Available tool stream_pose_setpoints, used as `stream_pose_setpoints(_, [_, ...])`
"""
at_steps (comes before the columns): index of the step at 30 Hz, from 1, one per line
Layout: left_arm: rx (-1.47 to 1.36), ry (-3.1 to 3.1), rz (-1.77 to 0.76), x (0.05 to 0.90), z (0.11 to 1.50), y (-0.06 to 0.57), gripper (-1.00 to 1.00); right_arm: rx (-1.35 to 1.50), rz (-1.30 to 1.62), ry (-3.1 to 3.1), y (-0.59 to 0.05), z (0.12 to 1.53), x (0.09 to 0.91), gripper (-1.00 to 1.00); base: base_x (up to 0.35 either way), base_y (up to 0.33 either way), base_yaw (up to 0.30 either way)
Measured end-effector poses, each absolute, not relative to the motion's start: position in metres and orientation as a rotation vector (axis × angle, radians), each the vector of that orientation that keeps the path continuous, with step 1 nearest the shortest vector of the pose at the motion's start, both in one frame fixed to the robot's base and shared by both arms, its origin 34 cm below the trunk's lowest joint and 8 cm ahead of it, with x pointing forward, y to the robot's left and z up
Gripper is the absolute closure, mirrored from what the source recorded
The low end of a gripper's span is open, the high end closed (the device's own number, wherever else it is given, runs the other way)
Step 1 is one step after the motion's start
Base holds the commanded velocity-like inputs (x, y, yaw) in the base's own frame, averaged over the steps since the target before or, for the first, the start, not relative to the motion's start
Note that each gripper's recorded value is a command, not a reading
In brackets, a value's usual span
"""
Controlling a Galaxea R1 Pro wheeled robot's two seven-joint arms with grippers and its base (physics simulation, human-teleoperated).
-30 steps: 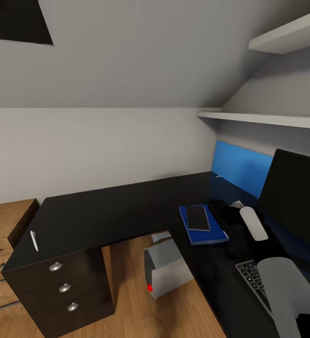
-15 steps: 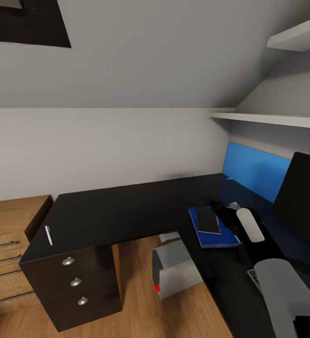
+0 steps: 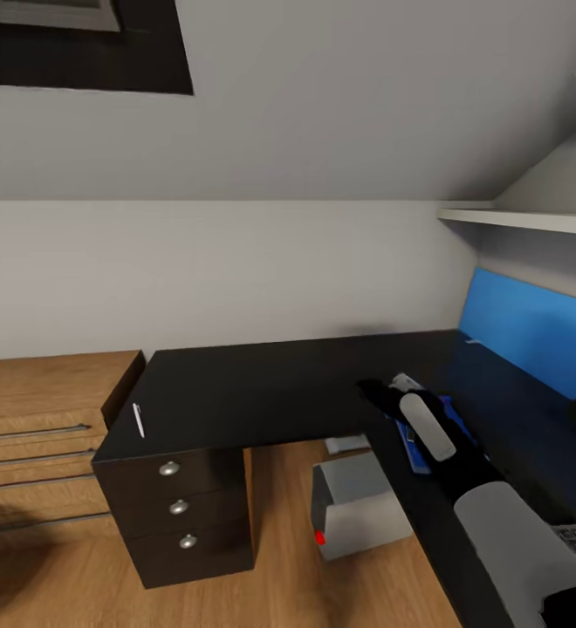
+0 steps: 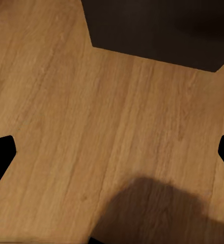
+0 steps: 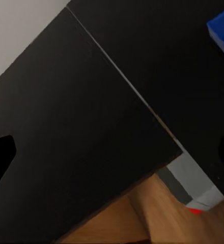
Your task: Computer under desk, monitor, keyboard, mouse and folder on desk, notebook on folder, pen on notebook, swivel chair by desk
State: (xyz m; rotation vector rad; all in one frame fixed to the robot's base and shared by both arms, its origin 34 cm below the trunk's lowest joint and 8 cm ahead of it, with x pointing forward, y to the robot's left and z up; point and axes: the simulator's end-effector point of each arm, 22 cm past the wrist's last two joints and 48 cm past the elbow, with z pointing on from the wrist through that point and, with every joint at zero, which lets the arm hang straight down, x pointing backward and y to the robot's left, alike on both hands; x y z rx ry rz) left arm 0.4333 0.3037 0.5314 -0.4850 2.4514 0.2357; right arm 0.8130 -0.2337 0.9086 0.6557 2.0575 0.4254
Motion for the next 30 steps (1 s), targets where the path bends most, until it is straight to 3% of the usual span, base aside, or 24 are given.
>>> stream_pose_setpoints(11, [-0.481,2.454,0.24,0.433,0.531,0.305,-1.0,0.322,0.13,1.991,-0.159,0.923,0.811,-1.0,0.0,0.0,0.277])
stream_pose_setpoints(24, [-0.476,2.464,0.241,0.43,0.528,0.303,-1.0,0.261,0.006,1.915,-0.124,0.937,0.805,-1.0,0.0,0.001,0.259])
stream_pose_setpoints(30, [-0.467,2.47,0.234,0.429,0.526,0.299,-1.0,0.249,0.002,1.92,-0.119,0.929,0.805,-1.0,0.103,0.182,0.256])
